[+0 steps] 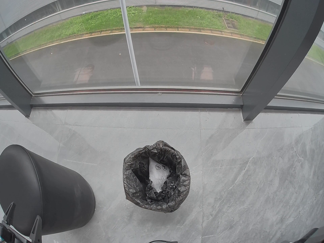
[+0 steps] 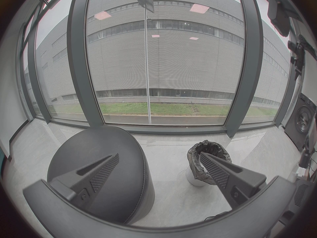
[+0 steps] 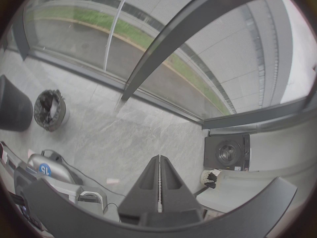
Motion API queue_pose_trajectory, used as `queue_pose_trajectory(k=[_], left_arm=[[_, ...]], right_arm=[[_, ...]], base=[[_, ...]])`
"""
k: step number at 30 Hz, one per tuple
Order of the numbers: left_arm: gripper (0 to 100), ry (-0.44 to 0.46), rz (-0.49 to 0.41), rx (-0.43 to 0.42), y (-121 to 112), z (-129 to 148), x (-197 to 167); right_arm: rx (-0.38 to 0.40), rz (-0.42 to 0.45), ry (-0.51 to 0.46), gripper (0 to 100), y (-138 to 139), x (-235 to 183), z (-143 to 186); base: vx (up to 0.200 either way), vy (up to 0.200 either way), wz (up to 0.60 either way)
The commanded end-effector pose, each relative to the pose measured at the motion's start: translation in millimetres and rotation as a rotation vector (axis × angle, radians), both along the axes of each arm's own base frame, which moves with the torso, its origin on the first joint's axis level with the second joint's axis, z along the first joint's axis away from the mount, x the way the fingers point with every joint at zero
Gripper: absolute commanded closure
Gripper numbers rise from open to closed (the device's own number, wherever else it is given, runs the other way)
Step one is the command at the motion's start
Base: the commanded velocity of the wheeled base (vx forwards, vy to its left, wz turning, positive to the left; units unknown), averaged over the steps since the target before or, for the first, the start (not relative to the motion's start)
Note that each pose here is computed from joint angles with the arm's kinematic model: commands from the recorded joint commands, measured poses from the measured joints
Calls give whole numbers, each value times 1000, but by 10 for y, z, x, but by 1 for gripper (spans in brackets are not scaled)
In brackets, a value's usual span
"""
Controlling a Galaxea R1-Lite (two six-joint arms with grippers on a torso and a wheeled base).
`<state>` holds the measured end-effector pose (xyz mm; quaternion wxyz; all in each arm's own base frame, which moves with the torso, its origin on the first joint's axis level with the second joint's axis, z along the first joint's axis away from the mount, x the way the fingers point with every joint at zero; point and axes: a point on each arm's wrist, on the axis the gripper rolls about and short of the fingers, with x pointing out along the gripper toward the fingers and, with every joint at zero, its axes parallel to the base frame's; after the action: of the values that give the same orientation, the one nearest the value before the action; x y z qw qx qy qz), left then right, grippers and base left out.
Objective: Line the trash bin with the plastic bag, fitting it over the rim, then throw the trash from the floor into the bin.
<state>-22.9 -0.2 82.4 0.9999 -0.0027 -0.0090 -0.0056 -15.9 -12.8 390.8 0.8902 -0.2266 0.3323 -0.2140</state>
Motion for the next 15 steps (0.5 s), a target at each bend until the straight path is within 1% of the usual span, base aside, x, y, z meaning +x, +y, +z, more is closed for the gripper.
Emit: queue_pose_trajectory(k=[1, 3, 6, 7, 8, 11, 13, 14, 15], left_arm=[[0, 1, 0, -1, 0, -52, 1], [0, 1, 0, -1, 0, -52, 1], [0, 1, 0, -1, 0, -52, 1], [0, 1, 0, -1, 0, -52, 1], [0, 1, 0, -1, 0, -52, 1], [0, 1, 0, -1, 0, -52, 1], [0, 1, 0, -1, 0, -52, 1], [0, 1, 0, -1, 0, -52, 1], [0, 1, 0, -1, 0, -52, 1]], right_arm=[[31, -20, -394, 100, 125, -1362, -285], [29, -8, -535, 100, 146, -1637, -358], [11, -1, -797, 100, 175, -2069, -464], [5, -3, -865, 100, 181, -2160, -520], [3, -8, -871, 100, 176, -2106, -610], [-7, -11, -927, 100, 167, -1991, -800], [-13, -19, -960, 100, 162, -1895, -878], [-13, -19, -960, 100, 162, -1895, -878], [-16, -32, -968, 100, 157, -1814, -944]], base=[[0, 0, 0], [0, 0, 0], [0, 0, 0], [0, 0, 0], [0, 0, 0], [0, 0, 0], [0, 0, 0], [0, 0, 0], [0, 0, 0]])
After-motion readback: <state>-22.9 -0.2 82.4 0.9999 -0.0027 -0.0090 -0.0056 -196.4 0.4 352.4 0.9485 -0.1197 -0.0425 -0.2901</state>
